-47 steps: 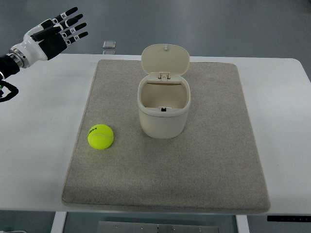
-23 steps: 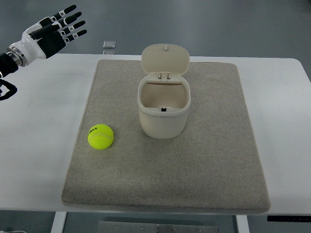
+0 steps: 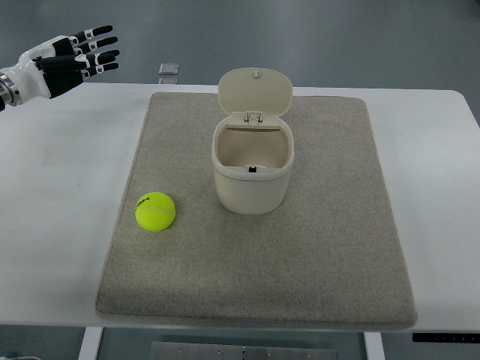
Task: Put tennis ball into box with left hand
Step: 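Lower the left hand and reach toward the tennis ball, then close the left hand fingers around the yellow tennis ball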
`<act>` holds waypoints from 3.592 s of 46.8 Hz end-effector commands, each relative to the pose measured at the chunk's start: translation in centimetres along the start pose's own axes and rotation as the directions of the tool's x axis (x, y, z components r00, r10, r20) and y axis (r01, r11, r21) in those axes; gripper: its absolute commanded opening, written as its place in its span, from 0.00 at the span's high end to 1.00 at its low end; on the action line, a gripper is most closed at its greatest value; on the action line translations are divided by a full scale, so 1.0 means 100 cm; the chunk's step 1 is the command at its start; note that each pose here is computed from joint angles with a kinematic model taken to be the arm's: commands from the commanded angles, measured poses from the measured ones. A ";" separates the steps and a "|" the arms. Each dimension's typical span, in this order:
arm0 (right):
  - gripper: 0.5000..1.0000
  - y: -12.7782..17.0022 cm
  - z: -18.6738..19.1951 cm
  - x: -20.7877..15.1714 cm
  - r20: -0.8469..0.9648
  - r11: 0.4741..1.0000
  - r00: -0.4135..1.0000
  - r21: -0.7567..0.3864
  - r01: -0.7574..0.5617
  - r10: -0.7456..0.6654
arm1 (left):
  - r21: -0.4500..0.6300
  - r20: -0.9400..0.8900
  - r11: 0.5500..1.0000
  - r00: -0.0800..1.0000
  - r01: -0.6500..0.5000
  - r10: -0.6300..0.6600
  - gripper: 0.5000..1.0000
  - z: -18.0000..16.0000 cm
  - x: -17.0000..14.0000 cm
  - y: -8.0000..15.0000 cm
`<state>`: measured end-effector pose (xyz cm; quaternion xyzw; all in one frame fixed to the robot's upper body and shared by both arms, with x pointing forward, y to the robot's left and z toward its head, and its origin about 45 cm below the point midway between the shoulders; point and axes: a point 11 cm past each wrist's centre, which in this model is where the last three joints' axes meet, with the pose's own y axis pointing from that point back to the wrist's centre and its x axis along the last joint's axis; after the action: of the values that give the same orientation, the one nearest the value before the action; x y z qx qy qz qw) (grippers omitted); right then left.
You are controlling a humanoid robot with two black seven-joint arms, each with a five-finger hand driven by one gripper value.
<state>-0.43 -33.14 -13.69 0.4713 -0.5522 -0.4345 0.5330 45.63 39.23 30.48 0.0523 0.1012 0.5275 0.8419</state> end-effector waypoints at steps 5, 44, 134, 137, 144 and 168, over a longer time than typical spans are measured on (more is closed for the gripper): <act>0.20 0.000 0.000 0.000 0.001 1.000 1.000 0.000 0.000 0.000 | 0.068 0.165 0.998 0.986 0.000 -0.011 0.02 0.002 0.005 0.013; 0.20 0.000 0.000 0.000 0.001 1.000 1.000 0.000 0.000 0.000 | 0.162 0.824 0.972 0.519 0.172 -0.229 0.02 -0.020 -0.044 0.078; 0.20 0.000 0.000 0.000 0.001 1.000 1.000 0.000 0.000 0.000 | 0.368 0.906 0.791 -0.381 0.489 -0.185 0.30 -0.094 -0.145 0.056; 0.20 0.000 0.000 0.000 0.001 1.000 1.000 0.000 0.000 0.000 | 0.367 0.906 0.790 -0.380 0.492 -0.184 0.30 -0.094 -0.146 0.055; 0.20 0.000 0.000 0.000 0.001 1.000 1.000 0.000 0.000 0.000 | 0.365 0.908 0.788 -0.378 0.496 -0.183 0.31 -0.095 -0.148 0.054; 0.20 0.000 0.000 0.000 -0.001 1.000 1.000 0.000 0.000 0.000 | 0.365 0.907 0.792 -0.380 0.489 -0.184 0.86 -0.095 -0.145 0.052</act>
<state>-0.43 -33.14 -13.69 0.4713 -0.5522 -0.4345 0.5331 32.77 28.27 23.89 0.3216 -0.6304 0.0003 0.7065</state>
